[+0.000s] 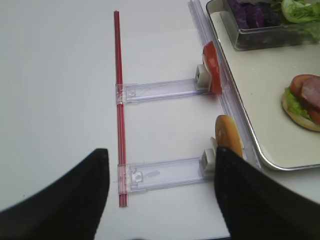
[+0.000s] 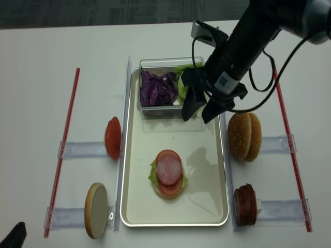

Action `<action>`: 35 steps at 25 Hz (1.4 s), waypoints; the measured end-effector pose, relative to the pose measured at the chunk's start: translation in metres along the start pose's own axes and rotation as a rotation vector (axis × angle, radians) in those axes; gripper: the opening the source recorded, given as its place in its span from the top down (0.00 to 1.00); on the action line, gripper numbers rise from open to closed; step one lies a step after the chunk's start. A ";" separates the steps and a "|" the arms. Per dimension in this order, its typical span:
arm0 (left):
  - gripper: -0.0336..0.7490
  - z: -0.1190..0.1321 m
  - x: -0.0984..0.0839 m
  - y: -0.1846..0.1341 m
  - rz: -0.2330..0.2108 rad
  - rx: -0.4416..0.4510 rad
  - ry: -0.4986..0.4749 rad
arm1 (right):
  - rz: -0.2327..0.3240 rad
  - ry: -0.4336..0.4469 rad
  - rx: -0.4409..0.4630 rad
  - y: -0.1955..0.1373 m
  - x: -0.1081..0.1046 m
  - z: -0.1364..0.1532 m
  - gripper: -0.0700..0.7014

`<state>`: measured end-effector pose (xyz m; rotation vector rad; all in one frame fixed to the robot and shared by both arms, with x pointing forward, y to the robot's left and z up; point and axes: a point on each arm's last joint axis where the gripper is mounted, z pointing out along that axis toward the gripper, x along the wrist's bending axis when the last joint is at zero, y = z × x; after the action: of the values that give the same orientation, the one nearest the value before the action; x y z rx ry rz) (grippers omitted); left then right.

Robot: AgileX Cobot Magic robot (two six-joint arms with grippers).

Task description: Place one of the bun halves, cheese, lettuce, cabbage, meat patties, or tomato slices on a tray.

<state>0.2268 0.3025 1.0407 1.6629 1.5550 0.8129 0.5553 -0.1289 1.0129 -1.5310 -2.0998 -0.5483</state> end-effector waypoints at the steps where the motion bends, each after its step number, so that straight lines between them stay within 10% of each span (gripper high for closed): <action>1: 0.40 0.000 0.000 0.000 0.000 0.000 0.000 | -0.002 -0.009 -0.012 -0.002 0.003 -0.005 0.29; 18: 0.40 0.000 0.000 0.000 0.000 0.000 0.000 | -0.162 -0.267 -0.208 -0.054 0.038 -0.092 0.38; 35: 0.40 0.000 0.000 0.000 0.000 0.000 0.000 | -0.113 -0.460 -0.281 -0.067 0.018 -0.124 0.38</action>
<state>0.2268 0.3025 1.0407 1.6629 1.5550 0.8129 0.5045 -0.2063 1.1211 -1.8429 -2.5537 -0.5954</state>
